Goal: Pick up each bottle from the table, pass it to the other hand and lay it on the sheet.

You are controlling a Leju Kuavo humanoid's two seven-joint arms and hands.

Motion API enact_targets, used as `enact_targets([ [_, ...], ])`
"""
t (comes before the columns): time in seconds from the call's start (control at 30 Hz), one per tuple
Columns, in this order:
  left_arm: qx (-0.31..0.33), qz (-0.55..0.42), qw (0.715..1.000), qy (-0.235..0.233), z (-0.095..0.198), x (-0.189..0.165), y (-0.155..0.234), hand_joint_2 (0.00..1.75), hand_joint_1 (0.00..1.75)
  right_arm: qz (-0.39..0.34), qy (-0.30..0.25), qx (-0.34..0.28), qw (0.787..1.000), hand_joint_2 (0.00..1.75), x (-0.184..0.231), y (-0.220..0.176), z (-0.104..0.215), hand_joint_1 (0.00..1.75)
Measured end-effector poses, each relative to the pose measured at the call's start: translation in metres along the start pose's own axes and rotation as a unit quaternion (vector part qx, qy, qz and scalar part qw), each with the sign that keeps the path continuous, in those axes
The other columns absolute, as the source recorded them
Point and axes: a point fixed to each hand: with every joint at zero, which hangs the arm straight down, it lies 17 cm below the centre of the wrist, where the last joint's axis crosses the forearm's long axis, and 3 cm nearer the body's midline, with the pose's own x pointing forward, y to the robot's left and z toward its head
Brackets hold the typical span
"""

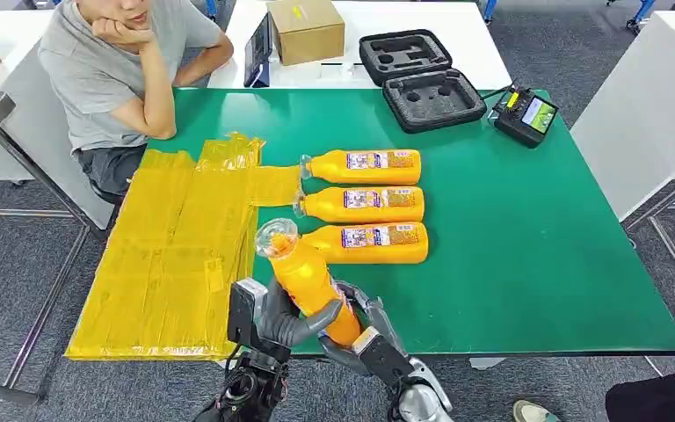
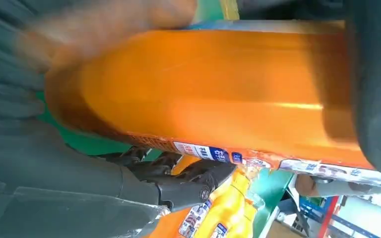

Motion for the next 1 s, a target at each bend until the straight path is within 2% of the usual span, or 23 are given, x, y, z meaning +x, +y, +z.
enact_targets([
  [0.2, -0.007, -0.002, 1.000, 0.002, 0.000, 0.000, -0.002, 1.75, 1.75, 0.012, -0.001, -0.004, 1.000, 1.75, 0.000, -0.001, 0.000, 0.00],
  [0.47, 0.019, -0.084, 0.995, -0.048, -0.009, 0.025, 0.018, 1.75, 1.75, 0.016, -0.003, 0.002, 1.000, 1.75, 0.002, 0.004, -0.002, 0.00],
  [0.83, 0.048, -0.149, 0.983, -0.094, -0.016, 0.051, 0.050, 1.75, 1.73, 0.010, -0.005, -0.003, 1.000, 1.75, 0.004, 0.004, -0.001, 0.00],
  [0.9, 0.045, -0.196, 0.972, -0.124, -0.018, 0.065, 0.052, 1.75, 1.57, 0.007, -0.008, -0.005, 1.000, 1.75, 0.005, 0.003, -0.001, 0.00],
  [0.93, 0.042, -0.230, 0.962, -0.142, -0.020, 0.074, 0.054, 1.75, 1.17, 0.006, -0.009, -0.008, 1.000, 1.75, 0.005, 0.002, -0.001, 0.00],
  [0.97, 0.040, -0.259, 0.952, -0.157, -0.023, 0.082, 0.056, 1.75, 0.54, 0.005, -0.009, -0.011, 1.000, 1.75, 0.005, 0.001, -0.001, 0.00],
  [1.0, 0.035, -0.291, 0.940, -0.173, -0.026, 0.091, 0.055, 1.75, 1.22, 0.003, -0.008, -0.014, 1.000, 1.75, 0.005, 0.000, -0.001, 0.00],
])
